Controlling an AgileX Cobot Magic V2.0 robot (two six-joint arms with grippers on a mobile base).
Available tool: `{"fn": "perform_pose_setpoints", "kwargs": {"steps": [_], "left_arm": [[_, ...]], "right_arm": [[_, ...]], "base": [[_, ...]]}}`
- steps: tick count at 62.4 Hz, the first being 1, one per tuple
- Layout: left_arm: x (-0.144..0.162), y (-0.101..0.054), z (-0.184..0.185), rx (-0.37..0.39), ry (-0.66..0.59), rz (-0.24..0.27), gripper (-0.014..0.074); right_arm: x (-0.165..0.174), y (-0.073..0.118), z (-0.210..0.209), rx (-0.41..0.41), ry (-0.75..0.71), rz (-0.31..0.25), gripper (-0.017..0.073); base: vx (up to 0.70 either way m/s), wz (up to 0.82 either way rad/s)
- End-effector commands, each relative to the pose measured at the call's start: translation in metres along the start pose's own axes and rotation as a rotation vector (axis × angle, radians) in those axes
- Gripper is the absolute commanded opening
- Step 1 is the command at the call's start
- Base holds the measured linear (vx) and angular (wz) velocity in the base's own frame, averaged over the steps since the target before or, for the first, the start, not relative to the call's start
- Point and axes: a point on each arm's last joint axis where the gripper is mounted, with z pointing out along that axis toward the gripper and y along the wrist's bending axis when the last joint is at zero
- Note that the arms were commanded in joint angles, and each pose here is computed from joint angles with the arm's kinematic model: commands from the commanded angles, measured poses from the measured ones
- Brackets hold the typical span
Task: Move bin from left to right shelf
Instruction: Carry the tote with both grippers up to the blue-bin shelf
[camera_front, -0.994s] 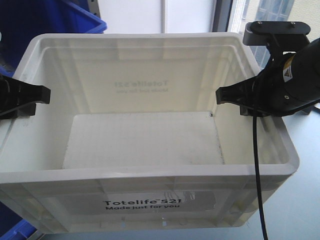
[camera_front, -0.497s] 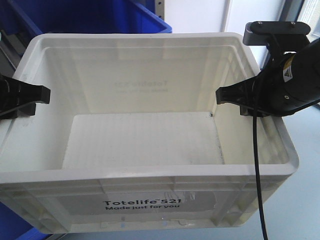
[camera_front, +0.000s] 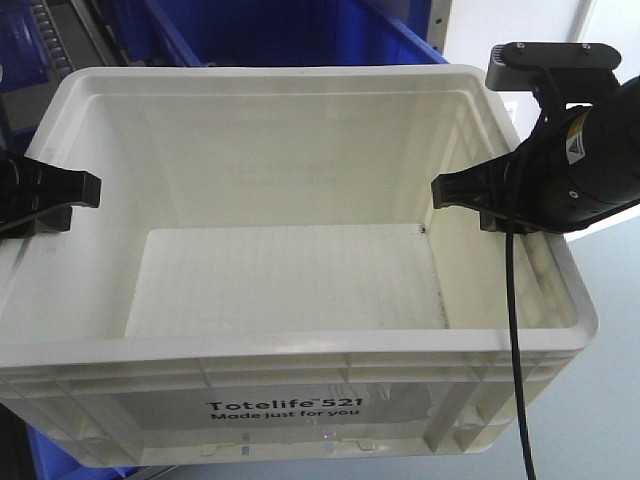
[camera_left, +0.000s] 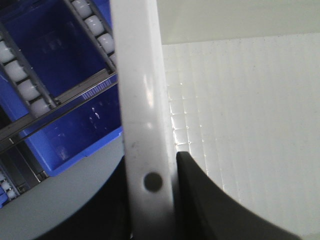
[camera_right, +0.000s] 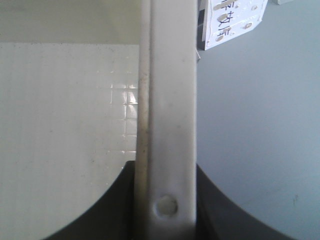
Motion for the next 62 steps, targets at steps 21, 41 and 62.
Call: {"fn": "perform_pose_setpoints", "kwargs": {"steps": [21, 41, 62], "left_arm": [[-0.0089, 0.006, -0.0232, -0.035, -0.137, 0.039, 0.0128], [-0.0089, 0.006, -0.0232, -0.035, -0.137, 0.039, 0.0128], [-0.0089, 0.006, -0.0232, -0.035, -0.137, 0.039, 0.0128]], "right_arm": [[-0.0154, -0.0161, -0.0245, 0.083, -0.177, -0.039, 0.0082], [-0.0158, -0.0159, -0.0245, 0.08, -0.181, -0.039, 0.0082], [-0.0158, -0.0159, -0.0245, 0.08, -0.181, -0.039, 0.0082]], "base": [[0.06, 0.39], [0.06, 0.37], [0.05, 0.3]]}}
